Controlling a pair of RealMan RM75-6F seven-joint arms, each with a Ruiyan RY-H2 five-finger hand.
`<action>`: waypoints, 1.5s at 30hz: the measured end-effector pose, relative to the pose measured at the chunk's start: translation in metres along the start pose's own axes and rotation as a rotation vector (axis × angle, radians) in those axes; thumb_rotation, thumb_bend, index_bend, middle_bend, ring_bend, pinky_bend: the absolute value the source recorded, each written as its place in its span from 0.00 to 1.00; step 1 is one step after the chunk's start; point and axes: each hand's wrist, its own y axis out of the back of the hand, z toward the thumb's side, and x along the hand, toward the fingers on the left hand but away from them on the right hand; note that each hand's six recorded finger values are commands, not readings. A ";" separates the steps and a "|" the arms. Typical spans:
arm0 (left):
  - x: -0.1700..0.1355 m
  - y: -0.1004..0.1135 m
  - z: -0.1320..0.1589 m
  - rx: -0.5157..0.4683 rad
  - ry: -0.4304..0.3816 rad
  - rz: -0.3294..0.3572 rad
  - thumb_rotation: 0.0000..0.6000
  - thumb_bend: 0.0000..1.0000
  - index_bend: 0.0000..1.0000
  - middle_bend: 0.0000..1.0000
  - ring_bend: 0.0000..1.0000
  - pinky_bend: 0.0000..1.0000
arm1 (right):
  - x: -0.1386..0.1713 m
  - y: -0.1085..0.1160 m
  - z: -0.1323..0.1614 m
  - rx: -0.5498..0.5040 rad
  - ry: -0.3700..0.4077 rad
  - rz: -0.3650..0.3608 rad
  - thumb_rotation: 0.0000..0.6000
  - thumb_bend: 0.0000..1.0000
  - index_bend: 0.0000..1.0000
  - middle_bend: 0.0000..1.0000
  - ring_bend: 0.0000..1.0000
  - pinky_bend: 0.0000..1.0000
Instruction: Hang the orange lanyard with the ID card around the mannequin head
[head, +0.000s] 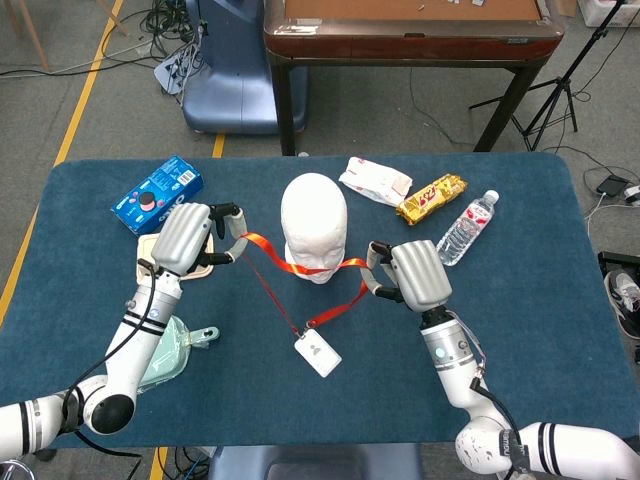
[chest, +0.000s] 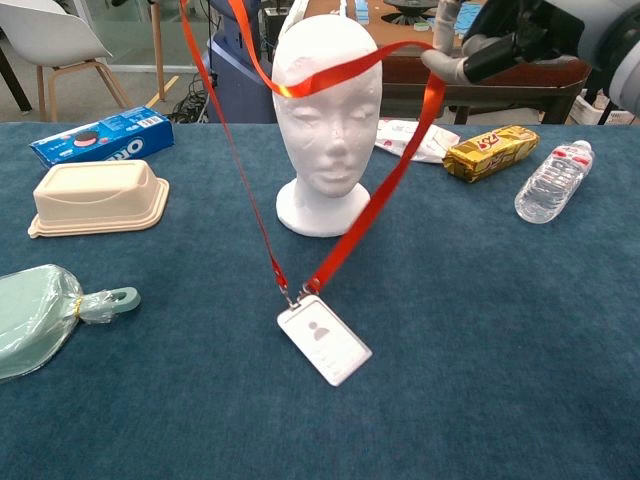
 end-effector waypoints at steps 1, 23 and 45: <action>0.003 0.003 -0.001 -0.011 0.006 0.003 1.00 0.34 0.56 0.61 0.62 0.73 | -0.002 0.000 0.001 -0.002 -0.003 -0.011 1.00 0.43 0.66 0.98 0.97 0.95; 0.064 0.015 -0.016 -0.151 0.109 -0.010 1.00 0.34 0.56 0.61 0.62 0.73 | -0.048 0.014 -0.020 -0.014 -0.144 -0.137 1.00 0.43 0.66 0.98 0.97 0.95; 0.120 -0.001 -0.013 -0.020 0.166 0.016 1.00 0.34 0.56 0.61 0.62 0.73 | -0.092 0.012 -0.041 0.010 -0.264 -0.160 1.00 0.44 0.66 0.98 0.97 0.95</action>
